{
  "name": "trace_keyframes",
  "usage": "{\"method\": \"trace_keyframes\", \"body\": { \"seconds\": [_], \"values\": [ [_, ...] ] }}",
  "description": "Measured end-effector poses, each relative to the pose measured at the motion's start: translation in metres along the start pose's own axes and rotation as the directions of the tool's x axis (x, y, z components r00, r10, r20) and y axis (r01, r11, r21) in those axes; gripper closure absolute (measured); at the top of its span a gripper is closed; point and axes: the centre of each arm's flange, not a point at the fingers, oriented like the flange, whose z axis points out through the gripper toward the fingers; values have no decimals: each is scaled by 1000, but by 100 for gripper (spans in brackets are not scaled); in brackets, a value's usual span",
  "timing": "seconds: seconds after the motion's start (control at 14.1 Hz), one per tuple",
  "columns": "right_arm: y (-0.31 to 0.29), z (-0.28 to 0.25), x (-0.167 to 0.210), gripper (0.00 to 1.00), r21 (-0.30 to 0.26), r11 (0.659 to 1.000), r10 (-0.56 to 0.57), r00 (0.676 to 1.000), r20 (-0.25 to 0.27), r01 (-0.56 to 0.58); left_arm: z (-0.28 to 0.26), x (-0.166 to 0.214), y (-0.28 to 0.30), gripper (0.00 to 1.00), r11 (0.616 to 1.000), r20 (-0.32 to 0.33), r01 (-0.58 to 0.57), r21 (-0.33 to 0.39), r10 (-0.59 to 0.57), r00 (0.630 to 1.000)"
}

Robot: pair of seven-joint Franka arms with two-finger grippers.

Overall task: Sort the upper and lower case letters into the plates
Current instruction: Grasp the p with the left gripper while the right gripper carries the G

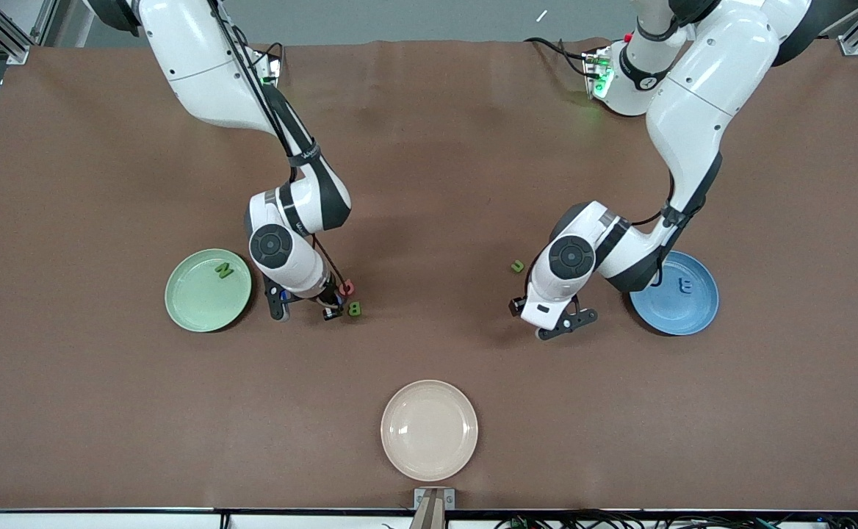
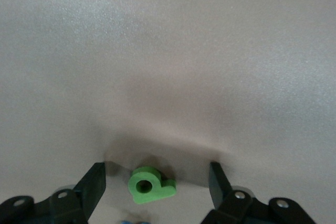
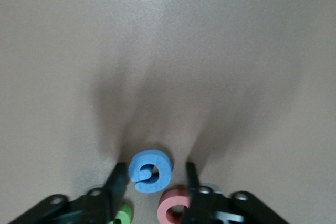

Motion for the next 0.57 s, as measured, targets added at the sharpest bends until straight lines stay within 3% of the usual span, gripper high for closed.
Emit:
{"method": "trace_keyframes", "body": {
  "seconds": [0.07,0.43,0.57],
  "values": [
    [0,0,0,67,1,1000,0,1000,0,0,0,0,0,12,1000,5,5,-2,-5,1000],
    [-1,-1,0,67,0,1000,-7,1000,-2,7,0,-1,1,17,1000,6,5,-6,-5,1000],
    [0,-1,3,67,-37,997,-68,998,-19,67,-1,-1,2,20,1000,6,5,-8,-5,1000]
  ]
}}
